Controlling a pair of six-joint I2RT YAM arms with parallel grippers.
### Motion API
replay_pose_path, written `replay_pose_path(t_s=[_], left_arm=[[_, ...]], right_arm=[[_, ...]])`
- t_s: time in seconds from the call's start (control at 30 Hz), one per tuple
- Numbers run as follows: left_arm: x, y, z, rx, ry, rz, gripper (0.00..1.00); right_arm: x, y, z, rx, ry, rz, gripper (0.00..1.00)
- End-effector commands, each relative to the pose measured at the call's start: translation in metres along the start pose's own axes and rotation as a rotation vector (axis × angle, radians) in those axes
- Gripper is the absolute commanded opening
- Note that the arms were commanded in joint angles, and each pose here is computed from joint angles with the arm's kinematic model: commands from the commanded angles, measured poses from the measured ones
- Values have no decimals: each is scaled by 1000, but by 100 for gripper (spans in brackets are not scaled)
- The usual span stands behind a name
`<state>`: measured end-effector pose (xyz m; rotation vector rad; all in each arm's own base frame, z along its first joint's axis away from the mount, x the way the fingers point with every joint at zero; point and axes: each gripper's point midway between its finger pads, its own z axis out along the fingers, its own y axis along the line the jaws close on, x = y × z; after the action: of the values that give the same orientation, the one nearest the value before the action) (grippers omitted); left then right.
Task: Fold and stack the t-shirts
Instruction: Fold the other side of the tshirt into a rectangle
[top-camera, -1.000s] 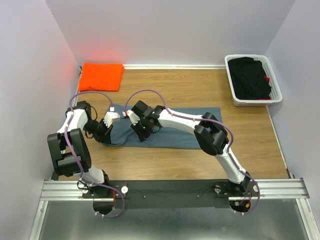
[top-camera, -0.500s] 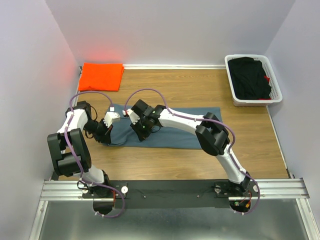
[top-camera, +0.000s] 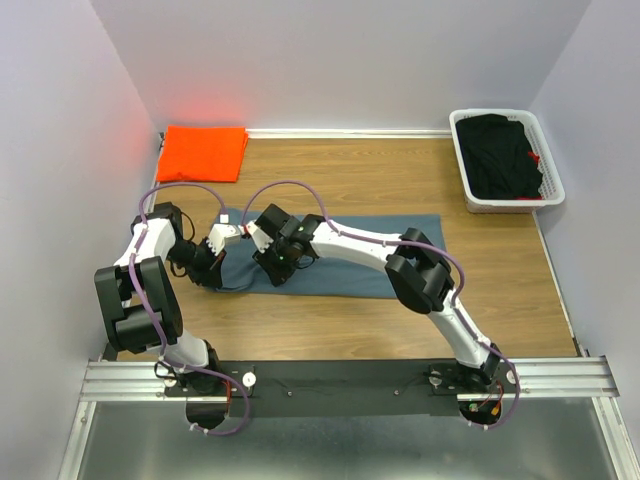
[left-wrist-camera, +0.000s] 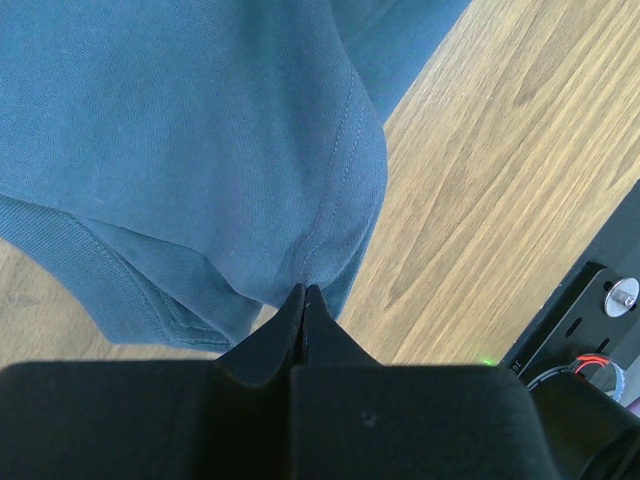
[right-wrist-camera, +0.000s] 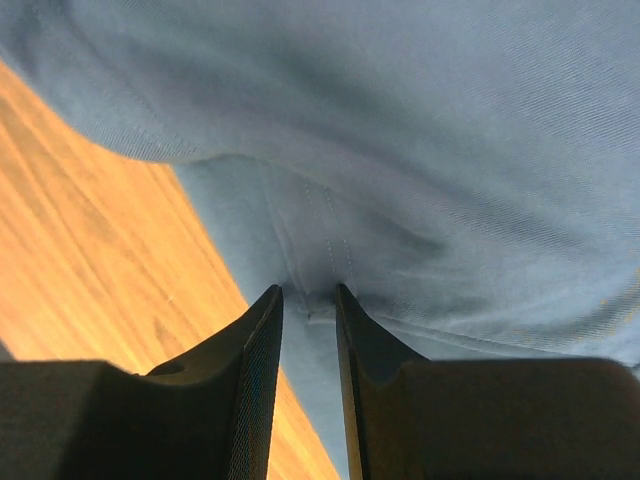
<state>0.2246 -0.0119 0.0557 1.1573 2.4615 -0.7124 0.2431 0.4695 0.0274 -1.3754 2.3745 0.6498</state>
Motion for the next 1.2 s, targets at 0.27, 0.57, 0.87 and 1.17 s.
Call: replay_pose_path(t_s=[0.27, 0.57, 0.87, 1.17], left_arm=[[-4, -5, 4, 26, -35, 2, 0], [-5, -4, 5, 25, -37, 3, 0], [-13, -3, -5, 8, -48, 23, 0], [-16, -4, -17, -30, -36, 45, 0]], right_arm=[[25, -9, 21, 123, 71, -41, 26], [21, -11, 10, 143, 55, -44, 4], [-8, 0, -25, 129, -31, -95, 0], [-8, 9, -38, 94, -36, -96, 0]])
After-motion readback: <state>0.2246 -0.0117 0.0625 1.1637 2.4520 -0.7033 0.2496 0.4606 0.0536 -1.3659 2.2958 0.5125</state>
